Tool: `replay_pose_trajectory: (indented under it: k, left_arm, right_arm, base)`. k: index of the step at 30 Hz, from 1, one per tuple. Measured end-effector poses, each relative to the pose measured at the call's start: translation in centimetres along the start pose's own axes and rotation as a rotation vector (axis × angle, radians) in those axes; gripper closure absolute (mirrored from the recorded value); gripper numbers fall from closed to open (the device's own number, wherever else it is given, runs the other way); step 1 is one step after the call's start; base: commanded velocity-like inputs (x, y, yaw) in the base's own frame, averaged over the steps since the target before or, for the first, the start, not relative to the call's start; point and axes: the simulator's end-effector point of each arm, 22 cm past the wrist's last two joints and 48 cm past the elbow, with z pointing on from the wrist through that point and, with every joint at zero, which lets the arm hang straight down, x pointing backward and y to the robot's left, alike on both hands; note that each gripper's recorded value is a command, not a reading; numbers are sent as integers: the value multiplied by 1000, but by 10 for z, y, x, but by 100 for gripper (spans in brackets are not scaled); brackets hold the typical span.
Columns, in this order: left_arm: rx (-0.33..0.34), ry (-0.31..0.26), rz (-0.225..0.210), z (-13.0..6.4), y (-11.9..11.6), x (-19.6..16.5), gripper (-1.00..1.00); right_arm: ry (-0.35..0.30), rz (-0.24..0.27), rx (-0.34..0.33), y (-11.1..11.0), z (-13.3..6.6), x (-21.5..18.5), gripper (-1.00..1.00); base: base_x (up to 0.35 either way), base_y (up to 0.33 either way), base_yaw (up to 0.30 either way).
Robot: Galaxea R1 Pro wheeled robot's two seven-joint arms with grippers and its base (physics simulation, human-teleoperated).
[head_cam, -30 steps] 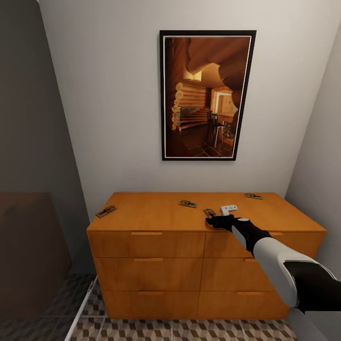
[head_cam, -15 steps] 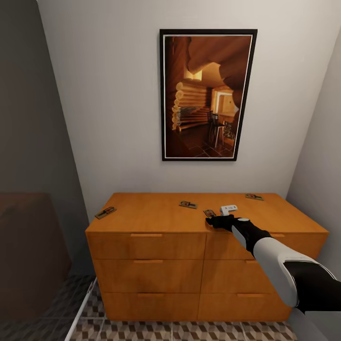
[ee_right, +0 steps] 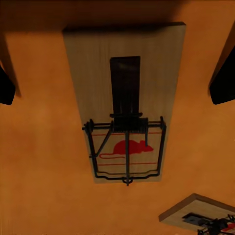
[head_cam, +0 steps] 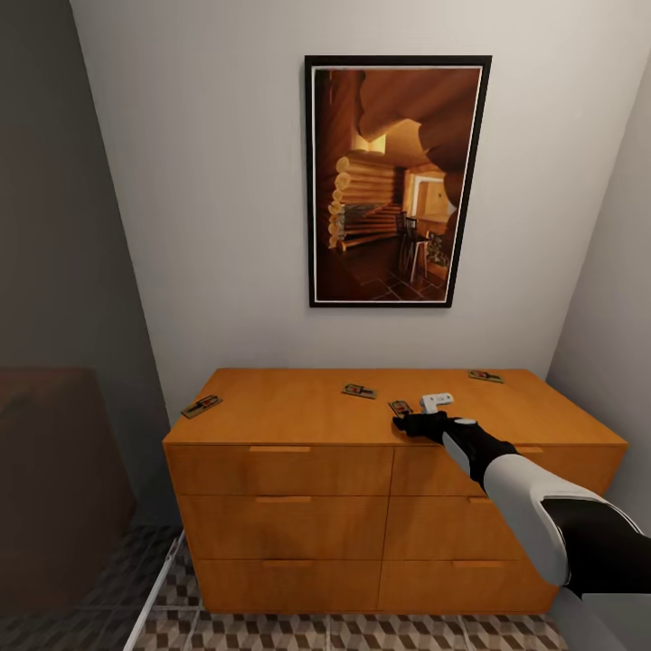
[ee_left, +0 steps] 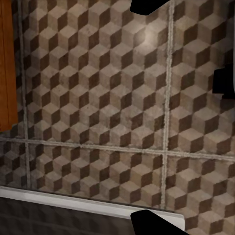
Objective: Take the four mousetraps from the cabinet in the bathroom and place them on the bathroom floor. Make sure all four end up on the same floor surface, and ensure that at least two of them are either under or directly next to the same bathroom sink.
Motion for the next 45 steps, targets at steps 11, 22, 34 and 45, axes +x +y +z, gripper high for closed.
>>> replay_pose_trajectory:
  k: [11, 22, 34, 45]
  left_arm:
    - [0, 0, 0, 0, 0, 0, -100]
    - [0, -1, 0, 0, 0, 0, -100]
    - [0, 0, 0, 0, 0, 0, -100]
    - [0, -1, 0, 0, 0, 0, -100]
  right_arm:
    - [-17, -1, -1, 0, 0, 0, -100]
    - [-18, -2, -1, 1, 0, 0, -100]
    - [-19, -2, -3, 1, 0, 0, 100]
    - [-18, -3, -4, 1, 0, 0, 100]
  base:
    - [0, 0, 0]
    - [0, 0, 0]
    - [0, 0, 0]
    - [0, 0, 0]
